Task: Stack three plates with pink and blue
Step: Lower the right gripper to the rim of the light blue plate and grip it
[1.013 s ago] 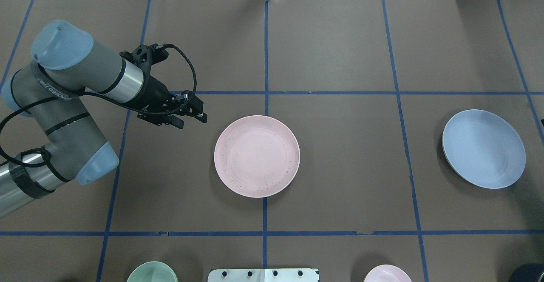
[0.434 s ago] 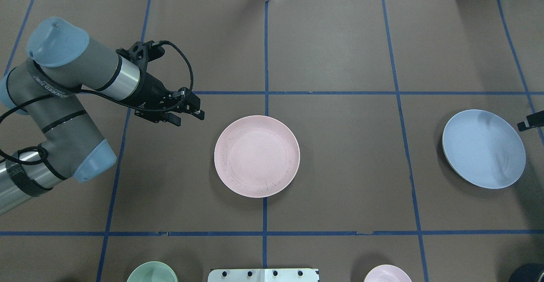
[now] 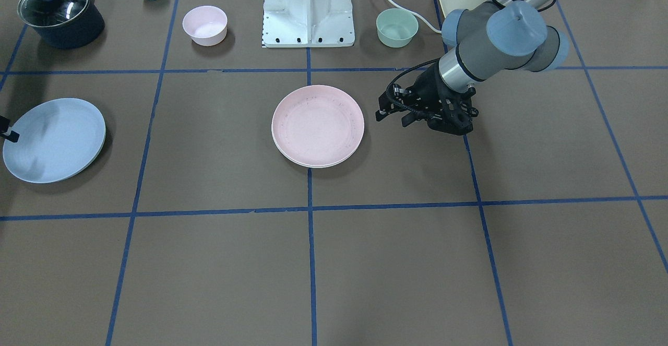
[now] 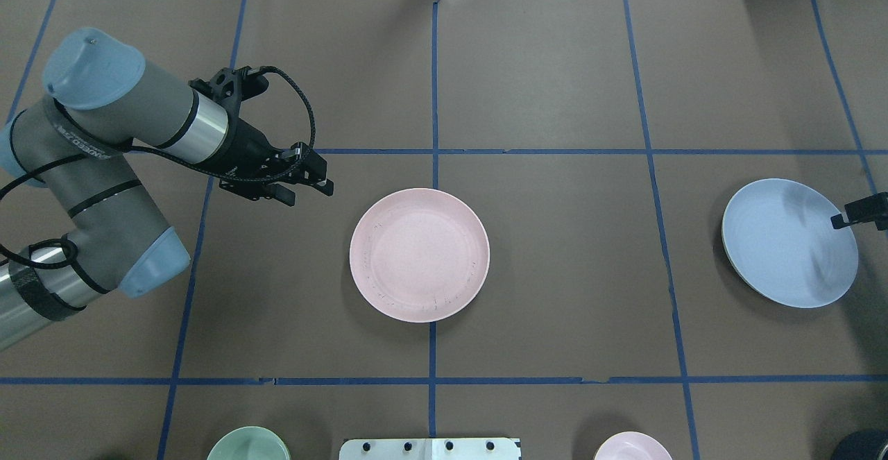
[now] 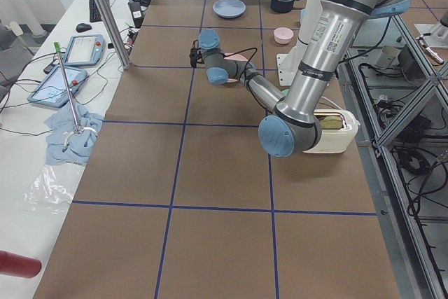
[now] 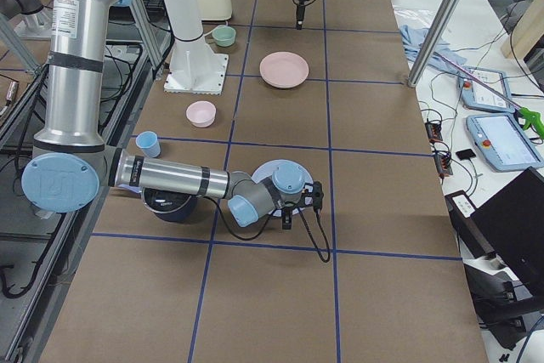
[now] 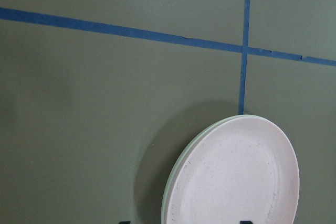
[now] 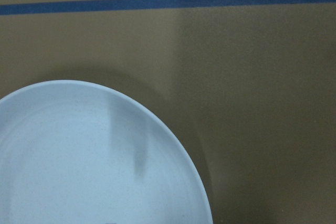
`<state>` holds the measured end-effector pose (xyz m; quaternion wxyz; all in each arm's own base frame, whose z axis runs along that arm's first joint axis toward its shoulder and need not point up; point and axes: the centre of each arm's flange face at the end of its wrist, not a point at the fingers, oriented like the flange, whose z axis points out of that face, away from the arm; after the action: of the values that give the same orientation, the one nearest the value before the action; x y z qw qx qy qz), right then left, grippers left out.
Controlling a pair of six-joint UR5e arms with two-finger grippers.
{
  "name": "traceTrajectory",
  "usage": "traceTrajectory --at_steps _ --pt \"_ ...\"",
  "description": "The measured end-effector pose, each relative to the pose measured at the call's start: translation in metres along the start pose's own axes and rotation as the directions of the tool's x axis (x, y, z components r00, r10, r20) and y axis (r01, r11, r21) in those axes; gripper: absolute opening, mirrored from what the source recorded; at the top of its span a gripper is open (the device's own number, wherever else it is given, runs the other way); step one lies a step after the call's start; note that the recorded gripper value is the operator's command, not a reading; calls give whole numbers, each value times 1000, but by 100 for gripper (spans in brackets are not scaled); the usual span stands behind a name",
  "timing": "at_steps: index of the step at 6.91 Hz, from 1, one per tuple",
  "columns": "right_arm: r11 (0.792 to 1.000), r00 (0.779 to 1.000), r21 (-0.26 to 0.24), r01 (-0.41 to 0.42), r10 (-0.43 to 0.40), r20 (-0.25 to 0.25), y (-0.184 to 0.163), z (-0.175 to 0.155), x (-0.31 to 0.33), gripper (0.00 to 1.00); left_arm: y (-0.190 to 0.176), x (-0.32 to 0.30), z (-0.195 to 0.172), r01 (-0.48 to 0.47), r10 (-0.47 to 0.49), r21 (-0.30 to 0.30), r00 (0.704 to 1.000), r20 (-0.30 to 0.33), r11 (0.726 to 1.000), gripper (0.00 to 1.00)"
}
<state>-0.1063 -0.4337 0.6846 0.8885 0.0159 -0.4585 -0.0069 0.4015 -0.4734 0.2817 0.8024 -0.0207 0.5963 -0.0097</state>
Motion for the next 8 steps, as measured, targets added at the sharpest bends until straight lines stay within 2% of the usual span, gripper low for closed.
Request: traceTrajectory --at_steps 1,3,5,6,7,8 --pt "1000 1000 -3 2 -2 1 1 4 1 84 0 -1 0 1 -1 0 1000 1 1000 75" --pt "1000 1000 -13 2 -2 -2 1 10 3 83 0 -1 1 2 -2 1 1000 2 1000 75" --pt "1000 1000 -23 4 -4 -4 2 16 3 72 -1 -2 1 2 -2 1 1000 3 1000 75" --pt "1000 1000 -26 3 -3 -5 2 17 4 52 -1 -2 0 2 -2 2 1000 3 1000 75" --pt "1000 1000 -29 3 -3 -6 3 19 4 24 -1 -2 0 2 -2 2 1000 3 1000 75" --pt "1000 1000 -31 3 -3 -7 3 20 4 0 -1 -2 0 3 -3 3 1000 2 1000 75"
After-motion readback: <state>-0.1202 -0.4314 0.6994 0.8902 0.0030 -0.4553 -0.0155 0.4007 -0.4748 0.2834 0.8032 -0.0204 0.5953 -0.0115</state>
